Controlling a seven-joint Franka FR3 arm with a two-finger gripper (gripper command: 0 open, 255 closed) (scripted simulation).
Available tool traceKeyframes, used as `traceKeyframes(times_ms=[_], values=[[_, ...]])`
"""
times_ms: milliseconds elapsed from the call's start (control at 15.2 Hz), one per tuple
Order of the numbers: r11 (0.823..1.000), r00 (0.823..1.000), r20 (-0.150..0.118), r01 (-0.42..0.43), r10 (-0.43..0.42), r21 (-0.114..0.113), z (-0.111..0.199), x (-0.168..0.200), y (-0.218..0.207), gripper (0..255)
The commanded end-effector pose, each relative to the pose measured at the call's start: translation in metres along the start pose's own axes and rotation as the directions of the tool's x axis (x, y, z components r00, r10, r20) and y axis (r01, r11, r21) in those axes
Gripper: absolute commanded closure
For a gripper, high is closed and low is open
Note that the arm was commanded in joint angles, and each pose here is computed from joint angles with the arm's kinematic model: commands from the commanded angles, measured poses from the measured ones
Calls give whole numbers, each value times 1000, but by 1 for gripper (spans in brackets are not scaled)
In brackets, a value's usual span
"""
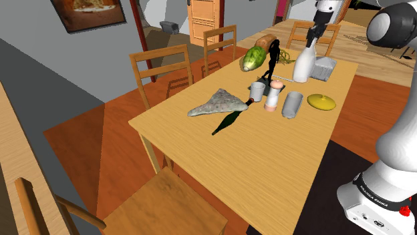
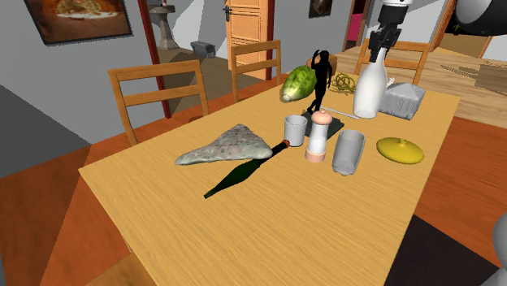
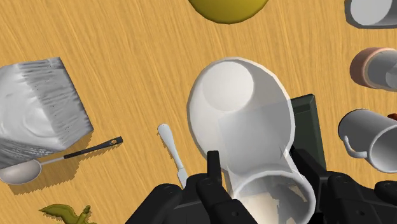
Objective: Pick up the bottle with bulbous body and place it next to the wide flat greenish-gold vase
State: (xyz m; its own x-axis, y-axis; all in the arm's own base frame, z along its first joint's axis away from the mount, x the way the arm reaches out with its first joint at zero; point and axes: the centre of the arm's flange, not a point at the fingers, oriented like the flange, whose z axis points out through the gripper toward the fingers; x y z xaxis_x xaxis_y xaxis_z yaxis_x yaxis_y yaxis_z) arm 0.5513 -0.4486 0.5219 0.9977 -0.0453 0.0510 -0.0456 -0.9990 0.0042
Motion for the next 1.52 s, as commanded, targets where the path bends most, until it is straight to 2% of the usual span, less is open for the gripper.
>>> traceKeyframes(times_ms=[0,924,1452], values=[[1000,1000,-1,0,0,-1,10,-1,0,255],[1000,1000,-1,0,0,-1,84,-4,0,255],[1000,1000,-1,0,0,-1,87,-4,0,255]])
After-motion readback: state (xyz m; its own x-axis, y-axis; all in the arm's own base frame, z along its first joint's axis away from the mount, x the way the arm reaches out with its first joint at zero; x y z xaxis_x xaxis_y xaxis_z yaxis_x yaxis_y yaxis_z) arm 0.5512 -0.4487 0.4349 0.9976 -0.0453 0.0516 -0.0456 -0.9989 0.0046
